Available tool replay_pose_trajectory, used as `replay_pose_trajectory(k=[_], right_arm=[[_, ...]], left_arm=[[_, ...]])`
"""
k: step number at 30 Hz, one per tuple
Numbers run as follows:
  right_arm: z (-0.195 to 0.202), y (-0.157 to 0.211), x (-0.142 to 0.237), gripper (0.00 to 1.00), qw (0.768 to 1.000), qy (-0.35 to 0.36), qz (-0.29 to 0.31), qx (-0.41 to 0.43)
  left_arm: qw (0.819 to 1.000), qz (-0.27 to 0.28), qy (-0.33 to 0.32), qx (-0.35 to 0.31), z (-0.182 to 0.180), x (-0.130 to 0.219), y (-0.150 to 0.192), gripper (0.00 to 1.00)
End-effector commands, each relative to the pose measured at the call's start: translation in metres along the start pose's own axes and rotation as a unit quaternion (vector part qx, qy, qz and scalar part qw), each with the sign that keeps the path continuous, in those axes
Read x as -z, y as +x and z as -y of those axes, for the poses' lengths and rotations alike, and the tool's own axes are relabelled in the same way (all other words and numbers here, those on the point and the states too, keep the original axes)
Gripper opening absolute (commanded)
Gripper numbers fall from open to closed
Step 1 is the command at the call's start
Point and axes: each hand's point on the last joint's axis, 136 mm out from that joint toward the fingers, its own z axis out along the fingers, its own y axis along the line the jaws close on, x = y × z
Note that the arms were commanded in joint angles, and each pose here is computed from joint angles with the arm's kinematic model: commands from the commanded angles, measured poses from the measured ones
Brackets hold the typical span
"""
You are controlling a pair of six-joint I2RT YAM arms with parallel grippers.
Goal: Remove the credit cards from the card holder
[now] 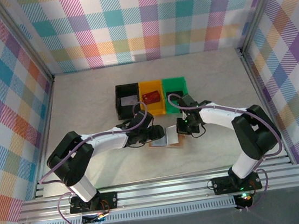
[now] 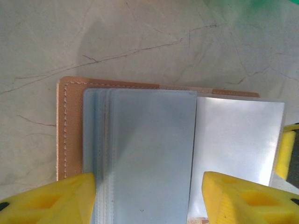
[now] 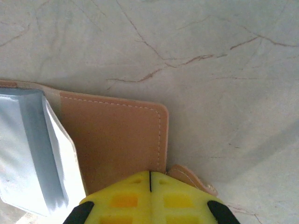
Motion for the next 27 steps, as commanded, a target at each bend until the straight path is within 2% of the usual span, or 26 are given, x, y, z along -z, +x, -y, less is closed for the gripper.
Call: replay_pose_trajectory(k=[1,27], right_arm=[[0.006,0.004,-0.007,0.0,1.0,0.002,-0.009,-0.002],[0.004,0.008,-0.013,0.0,1.0,-0.021,-0.018,0.002]], left_arm=[[1.0,0.009,0.023,0.009,0.013,0.0,-0.011,0.62],[0.991,0.012,0.126,0.037,0.06,0.023,-0.021,0.62]])
